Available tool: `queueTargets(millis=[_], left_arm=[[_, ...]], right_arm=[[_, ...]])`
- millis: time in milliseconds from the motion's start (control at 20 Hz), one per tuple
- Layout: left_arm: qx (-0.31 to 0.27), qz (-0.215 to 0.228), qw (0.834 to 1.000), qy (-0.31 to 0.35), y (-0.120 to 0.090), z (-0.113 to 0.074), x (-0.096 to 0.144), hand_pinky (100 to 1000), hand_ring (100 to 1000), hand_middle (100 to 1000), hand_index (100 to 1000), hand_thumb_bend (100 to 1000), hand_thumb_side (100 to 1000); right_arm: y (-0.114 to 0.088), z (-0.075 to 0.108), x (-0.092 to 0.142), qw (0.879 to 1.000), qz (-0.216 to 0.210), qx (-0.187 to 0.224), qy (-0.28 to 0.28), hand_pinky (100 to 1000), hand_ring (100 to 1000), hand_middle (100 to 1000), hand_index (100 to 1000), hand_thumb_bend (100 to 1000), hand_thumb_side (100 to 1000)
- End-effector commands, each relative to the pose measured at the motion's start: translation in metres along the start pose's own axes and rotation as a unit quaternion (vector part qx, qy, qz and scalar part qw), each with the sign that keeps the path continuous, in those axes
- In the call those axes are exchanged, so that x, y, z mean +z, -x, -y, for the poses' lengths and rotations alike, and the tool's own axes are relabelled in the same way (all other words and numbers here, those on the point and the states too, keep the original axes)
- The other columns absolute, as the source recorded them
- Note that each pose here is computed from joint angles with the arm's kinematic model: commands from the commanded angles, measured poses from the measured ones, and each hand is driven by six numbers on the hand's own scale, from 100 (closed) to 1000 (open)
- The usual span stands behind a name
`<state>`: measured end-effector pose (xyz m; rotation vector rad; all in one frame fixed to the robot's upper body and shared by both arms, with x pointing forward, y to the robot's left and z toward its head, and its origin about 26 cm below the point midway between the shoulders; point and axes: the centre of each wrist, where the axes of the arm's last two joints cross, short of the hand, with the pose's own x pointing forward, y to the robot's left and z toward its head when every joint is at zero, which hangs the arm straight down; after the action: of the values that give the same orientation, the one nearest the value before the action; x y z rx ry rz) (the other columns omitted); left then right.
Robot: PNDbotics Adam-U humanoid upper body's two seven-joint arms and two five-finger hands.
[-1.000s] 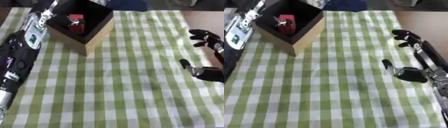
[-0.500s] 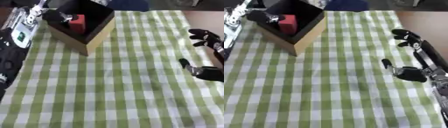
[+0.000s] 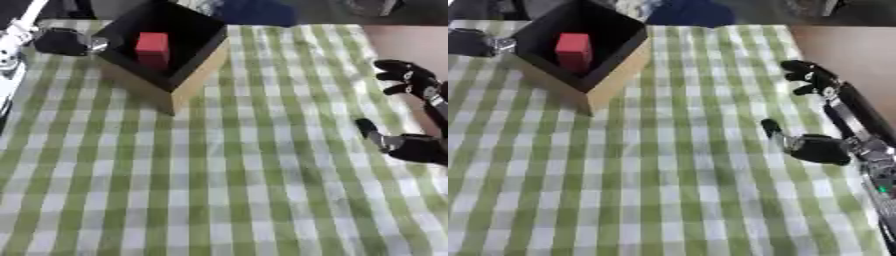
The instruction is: Pick up objects on the table and place them in the box.
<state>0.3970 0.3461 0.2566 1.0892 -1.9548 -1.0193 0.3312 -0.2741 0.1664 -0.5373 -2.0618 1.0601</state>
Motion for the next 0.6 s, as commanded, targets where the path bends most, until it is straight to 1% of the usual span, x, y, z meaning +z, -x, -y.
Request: queueTargets(millis=[50,300,600], left_arm=[[0.002,0.015,1.0,-0.026,-0.006,-0.029,0.008,819,823,815,869,699,515],[0.055,0.004,0.998,-0.036,-0.019,-0.025,0.03,807,811,808,863,674,520],[0.124,-0.013,0.992,-0.028,-0.037,-0.02,0.053,786,781,781,852,645,532]], right_arm=[[0.0,0.009,0.0,1.0,0.001,0.011,0.009,759,878,916,963,298,209],[-0.001,0.01,-0.001,1.0,0.002,0.011,0.013,759,877,916,963,299,207],[-0.001,0.01,-0.001,1.0,0.0,0.009,0.017,758,872,912,963,296,209]])
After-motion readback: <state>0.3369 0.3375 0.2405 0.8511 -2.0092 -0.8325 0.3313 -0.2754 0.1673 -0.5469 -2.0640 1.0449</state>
